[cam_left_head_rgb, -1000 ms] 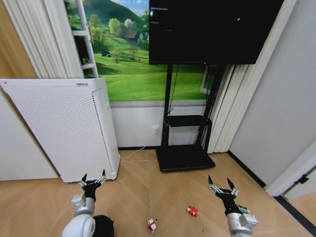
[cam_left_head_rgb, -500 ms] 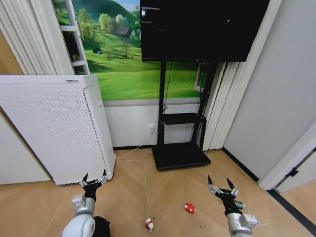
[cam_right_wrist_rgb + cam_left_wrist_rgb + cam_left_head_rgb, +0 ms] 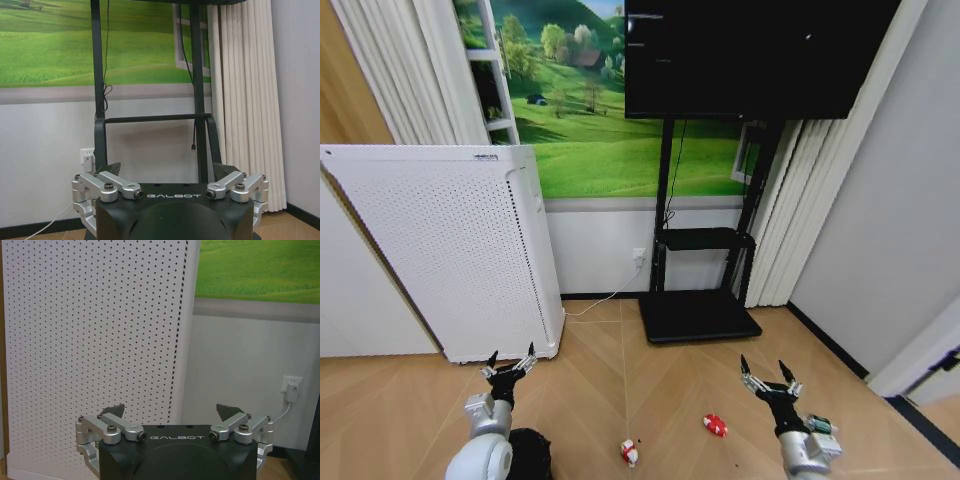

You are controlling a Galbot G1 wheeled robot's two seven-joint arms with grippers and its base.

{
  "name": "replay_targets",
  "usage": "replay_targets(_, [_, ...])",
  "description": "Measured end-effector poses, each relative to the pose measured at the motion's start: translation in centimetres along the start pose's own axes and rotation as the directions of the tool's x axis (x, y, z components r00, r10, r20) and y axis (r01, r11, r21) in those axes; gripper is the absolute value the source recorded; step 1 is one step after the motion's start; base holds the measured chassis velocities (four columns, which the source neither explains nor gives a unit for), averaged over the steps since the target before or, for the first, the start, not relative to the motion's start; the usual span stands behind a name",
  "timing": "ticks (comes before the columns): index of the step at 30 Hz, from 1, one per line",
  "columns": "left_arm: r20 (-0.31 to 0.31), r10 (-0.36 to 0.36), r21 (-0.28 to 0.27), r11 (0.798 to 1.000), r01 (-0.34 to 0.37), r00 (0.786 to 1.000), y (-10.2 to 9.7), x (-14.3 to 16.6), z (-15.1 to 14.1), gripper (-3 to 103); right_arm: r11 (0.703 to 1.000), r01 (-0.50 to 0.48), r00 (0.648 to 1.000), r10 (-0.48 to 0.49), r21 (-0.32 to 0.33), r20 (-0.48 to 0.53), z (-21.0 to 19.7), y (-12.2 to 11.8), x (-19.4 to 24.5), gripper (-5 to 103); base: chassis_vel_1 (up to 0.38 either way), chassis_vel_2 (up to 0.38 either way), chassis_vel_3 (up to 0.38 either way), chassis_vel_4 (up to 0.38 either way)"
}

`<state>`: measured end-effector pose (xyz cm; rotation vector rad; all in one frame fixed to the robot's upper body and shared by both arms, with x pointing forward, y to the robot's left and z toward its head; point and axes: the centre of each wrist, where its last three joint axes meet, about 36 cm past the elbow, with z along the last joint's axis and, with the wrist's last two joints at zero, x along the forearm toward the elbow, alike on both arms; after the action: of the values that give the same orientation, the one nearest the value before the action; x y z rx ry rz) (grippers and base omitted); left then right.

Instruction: Pick up the trash bin and place the garbage on the floor into it.

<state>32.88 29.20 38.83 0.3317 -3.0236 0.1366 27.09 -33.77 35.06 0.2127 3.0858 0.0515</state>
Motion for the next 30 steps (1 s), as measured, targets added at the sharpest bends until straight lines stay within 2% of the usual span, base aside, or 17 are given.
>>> replay_targets(30, [0.003,-0.001,0.005,1.0,0.001,1.0,-0.03,-0.05,0.06,100,1.0,0.004,1.0,-0.004,-0.001,0.001,0.13,0.06,-0.01,100,0.0,0.0,0.0,0.0])
